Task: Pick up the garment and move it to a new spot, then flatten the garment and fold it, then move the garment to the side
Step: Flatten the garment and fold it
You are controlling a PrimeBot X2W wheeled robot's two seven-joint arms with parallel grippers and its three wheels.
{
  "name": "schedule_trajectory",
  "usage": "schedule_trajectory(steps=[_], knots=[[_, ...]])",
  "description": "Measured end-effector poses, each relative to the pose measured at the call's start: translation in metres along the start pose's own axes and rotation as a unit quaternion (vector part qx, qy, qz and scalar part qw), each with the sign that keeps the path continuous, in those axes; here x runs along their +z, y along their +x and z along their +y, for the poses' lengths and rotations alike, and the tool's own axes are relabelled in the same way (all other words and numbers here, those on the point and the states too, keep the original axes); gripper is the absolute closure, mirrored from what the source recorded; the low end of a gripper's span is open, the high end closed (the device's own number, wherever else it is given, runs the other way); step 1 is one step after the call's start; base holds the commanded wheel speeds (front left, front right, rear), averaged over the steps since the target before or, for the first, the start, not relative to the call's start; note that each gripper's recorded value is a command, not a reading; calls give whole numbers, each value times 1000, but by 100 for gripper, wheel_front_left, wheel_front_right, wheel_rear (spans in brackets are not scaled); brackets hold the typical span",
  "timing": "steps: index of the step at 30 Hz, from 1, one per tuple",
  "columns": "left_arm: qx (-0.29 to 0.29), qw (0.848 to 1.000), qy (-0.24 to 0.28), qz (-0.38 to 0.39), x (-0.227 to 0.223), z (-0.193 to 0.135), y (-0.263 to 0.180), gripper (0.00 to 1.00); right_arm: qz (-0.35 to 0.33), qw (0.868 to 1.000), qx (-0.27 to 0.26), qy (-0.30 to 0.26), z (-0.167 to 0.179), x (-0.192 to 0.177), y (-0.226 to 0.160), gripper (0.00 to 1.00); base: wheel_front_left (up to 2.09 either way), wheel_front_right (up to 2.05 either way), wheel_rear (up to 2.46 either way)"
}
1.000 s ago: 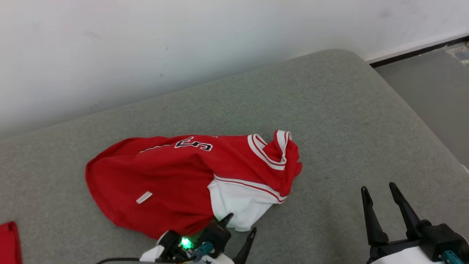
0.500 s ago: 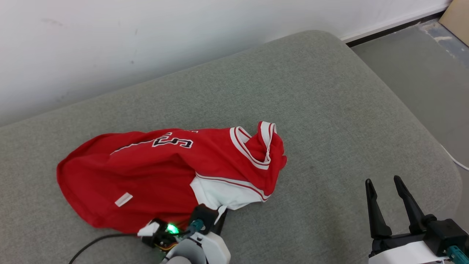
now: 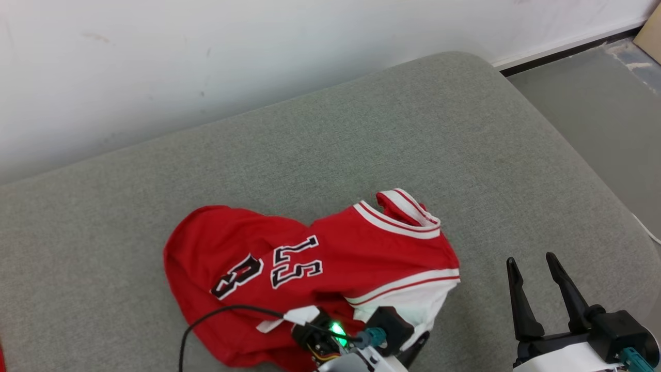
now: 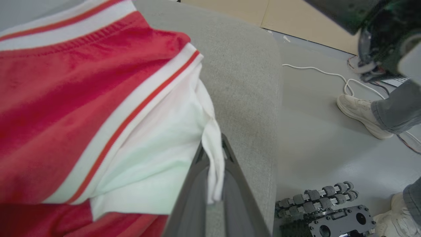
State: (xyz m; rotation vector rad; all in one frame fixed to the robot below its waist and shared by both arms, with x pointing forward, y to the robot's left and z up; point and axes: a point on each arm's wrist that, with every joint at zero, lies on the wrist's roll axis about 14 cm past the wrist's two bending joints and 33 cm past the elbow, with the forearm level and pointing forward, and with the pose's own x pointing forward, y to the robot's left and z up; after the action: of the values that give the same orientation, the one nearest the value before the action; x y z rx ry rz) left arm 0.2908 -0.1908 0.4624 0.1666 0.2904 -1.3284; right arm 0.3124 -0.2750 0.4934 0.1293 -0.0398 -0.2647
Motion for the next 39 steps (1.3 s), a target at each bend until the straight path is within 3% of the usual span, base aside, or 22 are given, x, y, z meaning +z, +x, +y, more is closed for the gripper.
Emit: schedule_trajectory(steps=[1,10,13,17,21,27,30,39], knots=[[-6,1000,-1,-1,1,-5,0,0,1,1000,0,0,0,-1,0,0,0,0,0],[-37,995,-88,-23,6,-29,-2,0,4,1000,-3,1,-3,-3,0,0,0,0,0],[-4,991,-124,-43,13,-14,-7,0,3,1000,-1,3,-1,-3,0,0,0,0,0],[87,984,-143,-58,9,32,-29,0,6,1000,8,6,4,-6,-2,0,0,0,0],[201,964,-162,-60,-10,86,-73,0,8,1000,21,9,12,-8,-2,0,0,0,0],[331,921,-203,-22,-61,128,-145,0,8,999,49,12,30,-9,4,0,0,0,0],[351,904,-245,-6,-83,123,-162,0,9,998,60,13,37,-10,7,0,0,0,0],[333,887,-321,4,-104,106,-152,0,18,997,77,9,47,-16,13,0,0,0,0]])
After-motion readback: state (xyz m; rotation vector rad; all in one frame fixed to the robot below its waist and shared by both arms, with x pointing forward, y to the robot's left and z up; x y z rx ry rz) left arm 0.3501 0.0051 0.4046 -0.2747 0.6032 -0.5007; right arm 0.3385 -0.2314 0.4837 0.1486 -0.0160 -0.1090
